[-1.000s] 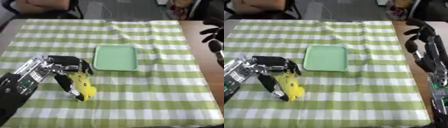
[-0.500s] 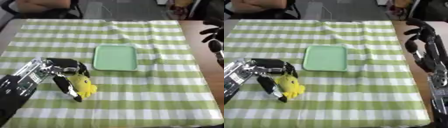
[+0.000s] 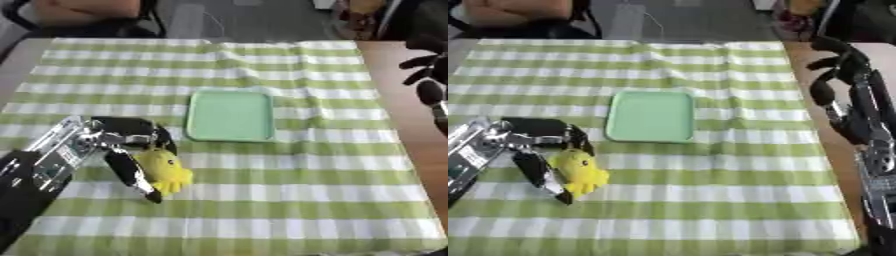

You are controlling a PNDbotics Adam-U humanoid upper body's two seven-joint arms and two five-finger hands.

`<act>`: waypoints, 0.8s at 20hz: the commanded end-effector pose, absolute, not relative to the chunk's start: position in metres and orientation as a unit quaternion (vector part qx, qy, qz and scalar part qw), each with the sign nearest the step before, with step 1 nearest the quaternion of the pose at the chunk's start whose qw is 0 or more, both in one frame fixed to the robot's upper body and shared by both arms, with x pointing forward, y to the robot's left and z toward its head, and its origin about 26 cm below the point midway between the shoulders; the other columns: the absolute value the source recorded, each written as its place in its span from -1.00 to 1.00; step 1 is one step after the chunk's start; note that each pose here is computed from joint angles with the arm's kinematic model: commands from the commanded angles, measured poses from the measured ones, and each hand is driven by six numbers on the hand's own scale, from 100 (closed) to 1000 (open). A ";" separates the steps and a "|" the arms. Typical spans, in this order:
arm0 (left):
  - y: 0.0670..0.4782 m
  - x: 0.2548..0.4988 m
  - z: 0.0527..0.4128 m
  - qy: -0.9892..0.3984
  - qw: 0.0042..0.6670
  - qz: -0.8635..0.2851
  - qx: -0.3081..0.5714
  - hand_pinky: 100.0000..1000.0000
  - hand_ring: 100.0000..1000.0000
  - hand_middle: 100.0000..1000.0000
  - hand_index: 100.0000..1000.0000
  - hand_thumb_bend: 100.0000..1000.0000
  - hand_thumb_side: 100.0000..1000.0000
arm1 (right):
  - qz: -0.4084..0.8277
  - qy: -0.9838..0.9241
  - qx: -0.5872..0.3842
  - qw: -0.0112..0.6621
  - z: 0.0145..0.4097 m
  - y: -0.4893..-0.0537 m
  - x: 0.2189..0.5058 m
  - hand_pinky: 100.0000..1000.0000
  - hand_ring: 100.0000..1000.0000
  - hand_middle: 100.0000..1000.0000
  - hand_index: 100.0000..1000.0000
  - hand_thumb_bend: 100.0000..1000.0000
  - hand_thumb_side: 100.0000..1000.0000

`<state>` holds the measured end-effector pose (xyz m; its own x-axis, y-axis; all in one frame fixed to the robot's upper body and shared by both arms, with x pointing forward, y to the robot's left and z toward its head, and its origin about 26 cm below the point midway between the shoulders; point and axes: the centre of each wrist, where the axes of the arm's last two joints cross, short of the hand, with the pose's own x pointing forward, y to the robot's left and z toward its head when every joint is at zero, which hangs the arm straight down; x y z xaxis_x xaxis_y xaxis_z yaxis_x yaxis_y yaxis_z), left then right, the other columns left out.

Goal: Pick up objects on the table and place them in the box.

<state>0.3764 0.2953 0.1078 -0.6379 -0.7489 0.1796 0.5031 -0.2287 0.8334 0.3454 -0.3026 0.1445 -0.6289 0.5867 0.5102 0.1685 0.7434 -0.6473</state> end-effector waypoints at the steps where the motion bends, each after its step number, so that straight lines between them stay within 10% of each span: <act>1: 0.301 0.379 0.114 -0.476 0.403 -0.768 0.149 -0.18 -0.12 0.07 0.35 0.28 0.32 | 0.282 -0.862 -0.224 0.356 0.155 -0.303 0.346 -0.09 0.27 0.55 0.83 0.34 0.91; 7: 0.297 0.380 0.122 -0.528 0.378 -0.732 0.206 -1.00 -0.80 -0.39 -0.13 -0.58 0.52 | 0.282 -0.862 -0.224 0.356 0.155 -0.303 0.347 -0.09 0.27 0.55 0.83 0.34 0.92; 11: 0.295 0.380 0.122 -0.555 0.364 -0.711 0.233 -1.00 -1.00 -0.72 -0.47 -1.00 0.90 | 0.281 -0.862 -0.224 0.357 0.155 -0.303 0.347 -0.09 0.27 0.55 0.83 0.34 0.92; 16: 0.294 0.381 0.121 -0.581 0.352 -0.687 0.260 -1.00 -1.00 -0.83 -0.49 -1.00 1.00 | 0.281 -0.862 -0.224 0.357 0.155 -0.303 0.347 -0.09 0.27 0.55 0.83 0.33 0.93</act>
